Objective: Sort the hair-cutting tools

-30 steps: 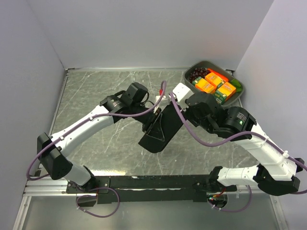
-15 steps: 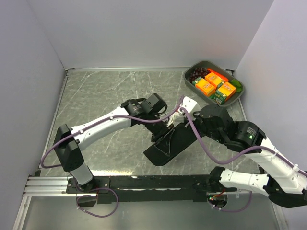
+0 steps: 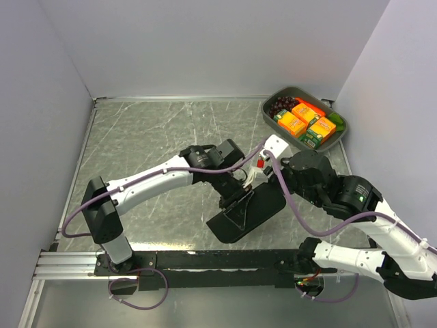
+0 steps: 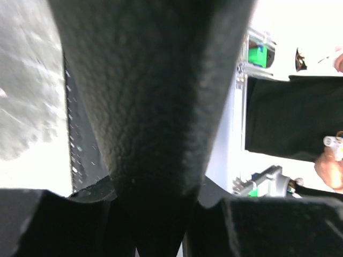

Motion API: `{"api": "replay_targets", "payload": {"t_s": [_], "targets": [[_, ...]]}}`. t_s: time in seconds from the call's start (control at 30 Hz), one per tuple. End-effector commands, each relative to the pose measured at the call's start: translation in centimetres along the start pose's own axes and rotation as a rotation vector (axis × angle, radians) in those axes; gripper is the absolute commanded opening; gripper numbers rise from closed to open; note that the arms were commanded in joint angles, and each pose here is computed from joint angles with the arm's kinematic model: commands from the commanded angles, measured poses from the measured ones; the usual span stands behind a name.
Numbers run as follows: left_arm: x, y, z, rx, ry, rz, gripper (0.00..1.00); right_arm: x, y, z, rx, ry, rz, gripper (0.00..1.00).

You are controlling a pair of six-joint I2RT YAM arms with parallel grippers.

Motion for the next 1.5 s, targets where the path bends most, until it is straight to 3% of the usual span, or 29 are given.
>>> {"api": "replay_targets", "payload": {"t_s": [0.0,0.03,0.27,0.4,0.53,0.73,0.93,1.23,1.47], "targets": [[-1.7,0.1,0.5,-0.024,-0.018,0.003,0.18,-2.0,3.3,-1.5,-0.179,-0.107,0.192,0.50],[-1.4,0.2,0.3,-0.036,-0.011,-0.007,0.17,-1.8,2.9,-1.7,-0.176,-0.107,0.222,0.59],[0.4,3.0,-4.2,-0.235,0.062,-0.053,0.18,-1.9,-1.0,-4.6,-0.125,-0.144,0.373,0.66],[2.6,4.6,-7.5,-0.371,0.120,-0.109,0.22,-1.4,-3.3,-4.7,-0.027,-0.166,0.441,0.72],[6.7,6.1,-10.2,-0.492,0.241,-0.246,0.23,-0.1,-4.4,-3.0,0.074,-0.164,0.494,0.99],[14.7,6.5,-11.9,-0.557,0.429,-0.530,0.25,3.8,-4.5,0.8,0.219,-0.047,0.586,1.00],[20.3,6.7,-12.7,-0.624,0.466,-0.658,0.25,5.6,-5.3,3.9,0.359,-0.020,0.661,1.00],[27.8,5.0,-13.7,-0.656,0.590,-0.853,0.28,5.6,-4.8,5.4,0.364,0.016,0.760,1.00],[30.5,3.9,-14.7,-0.647,0.653,-0.909,0.50,5.6,-5.1,6.1,0.373,0.001,0.782,1.00]]}}
Point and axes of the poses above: each gripper's point midway between its finger pads, its own z axis out along the fingers, its own x axis along the line the jaws close on, y = z × x, the point moved 2 cm from there along -z, back along the fingers, and after that the axes turned 8 degrees about -z, right-handed, at the moved point
